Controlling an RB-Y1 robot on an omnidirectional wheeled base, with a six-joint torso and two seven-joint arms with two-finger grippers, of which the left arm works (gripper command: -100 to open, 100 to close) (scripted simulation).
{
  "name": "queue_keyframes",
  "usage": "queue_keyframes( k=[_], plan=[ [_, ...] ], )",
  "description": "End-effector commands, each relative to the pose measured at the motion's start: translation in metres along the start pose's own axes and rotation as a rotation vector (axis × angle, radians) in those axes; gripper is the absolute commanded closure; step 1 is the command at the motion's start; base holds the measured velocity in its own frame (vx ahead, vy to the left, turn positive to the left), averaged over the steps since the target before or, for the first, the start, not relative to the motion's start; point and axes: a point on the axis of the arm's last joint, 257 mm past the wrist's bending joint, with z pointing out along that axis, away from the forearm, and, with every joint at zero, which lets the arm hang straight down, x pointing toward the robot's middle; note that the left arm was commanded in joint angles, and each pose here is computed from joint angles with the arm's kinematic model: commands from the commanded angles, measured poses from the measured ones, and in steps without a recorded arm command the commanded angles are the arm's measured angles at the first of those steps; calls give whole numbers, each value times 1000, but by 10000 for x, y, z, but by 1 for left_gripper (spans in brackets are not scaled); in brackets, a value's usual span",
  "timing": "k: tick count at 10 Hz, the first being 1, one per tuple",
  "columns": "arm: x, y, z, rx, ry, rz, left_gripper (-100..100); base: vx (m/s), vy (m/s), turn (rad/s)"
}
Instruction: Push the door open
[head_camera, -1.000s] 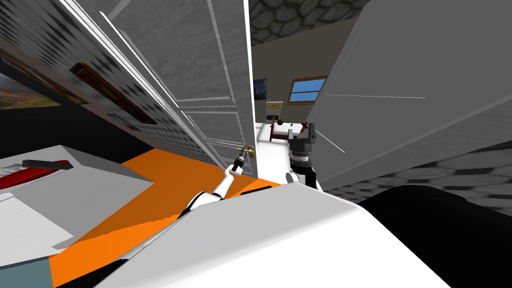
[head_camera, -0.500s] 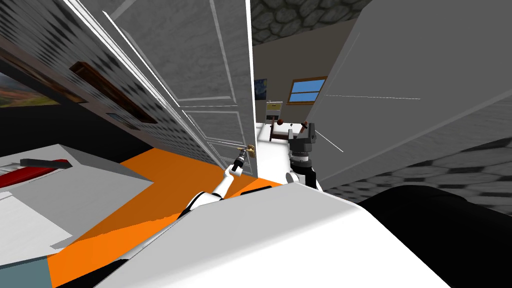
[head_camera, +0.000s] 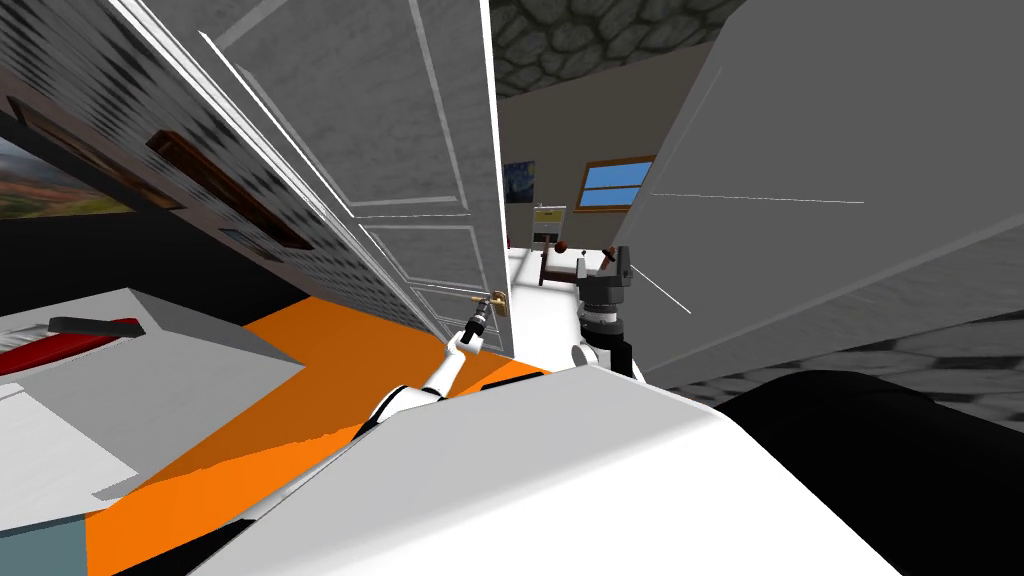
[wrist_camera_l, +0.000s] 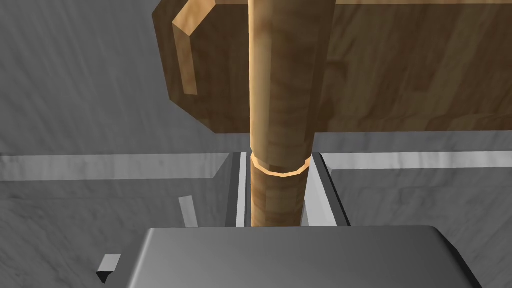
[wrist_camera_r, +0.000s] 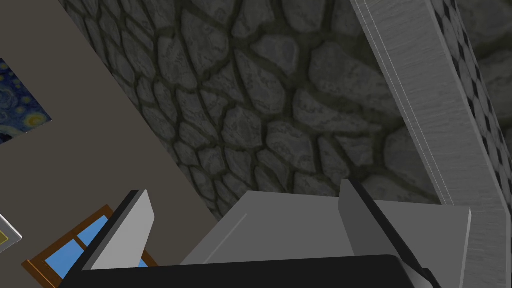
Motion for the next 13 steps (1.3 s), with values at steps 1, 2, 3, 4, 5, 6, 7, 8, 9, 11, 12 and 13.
queue_keyframes(
  k=[1,2,3,4,5,6,7,8,9,11,12,13],
  plan=[
    [-102,-90,31,17,-18,6,100,150,-110,30],
    [-179,-91,22,17,-33,7,100,135,-117,58],
    [-221,-92,17,17,-41,7,100,152,-130,32],
    [-306,-93,6,17,-58,8,100,153,-148,57],
    [-351,-94,0,17,-66,8,100,123,-131,52],
    [-440,-96,-14,18,-84,9,100,158,-129,37],
    [-486,-97,-22,18,-94,9,100,139,-155,79],
    [-578,-99,-38,18,-113,9,100,123,-180,75],
    [-624,-100,-46,18,-122,9,100,129,-158,82],
    [-716,-101,-64,18,-142,9,100,124,-141,59],
    [-807,-103,-84,18,-161,9,100,122,-104,38],
    [-851,-103,-94,18,-170,9,100,120,-121,47]
  ],
)
